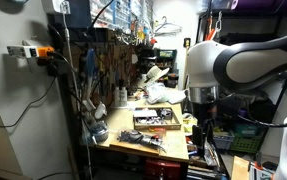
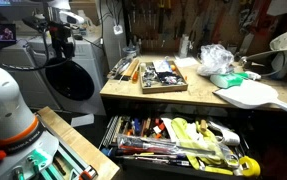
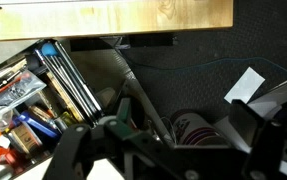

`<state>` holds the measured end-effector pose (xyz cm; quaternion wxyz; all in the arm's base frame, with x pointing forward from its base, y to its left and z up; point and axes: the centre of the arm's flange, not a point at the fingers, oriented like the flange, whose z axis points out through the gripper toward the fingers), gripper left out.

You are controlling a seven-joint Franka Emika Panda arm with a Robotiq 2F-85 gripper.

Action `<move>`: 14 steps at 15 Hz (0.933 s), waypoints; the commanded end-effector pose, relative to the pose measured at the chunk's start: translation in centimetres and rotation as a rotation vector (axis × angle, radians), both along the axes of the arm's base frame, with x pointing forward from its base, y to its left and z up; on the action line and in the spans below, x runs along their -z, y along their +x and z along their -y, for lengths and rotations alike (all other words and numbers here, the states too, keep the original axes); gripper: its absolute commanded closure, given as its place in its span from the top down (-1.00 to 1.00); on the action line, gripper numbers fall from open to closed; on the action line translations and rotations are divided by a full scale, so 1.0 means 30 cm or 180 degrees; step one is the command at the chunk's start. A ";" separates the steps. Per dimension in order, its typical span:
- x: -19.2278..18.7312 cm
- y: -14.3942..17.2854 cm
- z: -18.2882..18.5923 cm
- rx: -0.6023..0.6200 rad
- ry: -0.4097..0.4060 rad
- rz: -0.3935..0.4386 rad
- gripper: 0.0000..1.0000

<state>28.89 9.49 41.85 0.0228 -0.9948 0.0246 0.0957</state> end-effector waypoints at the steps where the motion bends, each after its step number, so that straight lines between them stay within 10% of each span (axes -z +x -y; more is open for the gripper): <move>1: 0.002 0.000 0.000 0.0000 -0.0001 -0.0005 1.00; 14: -0.094 0.159 0.201 0.0493 0.0266 0.0307 1.00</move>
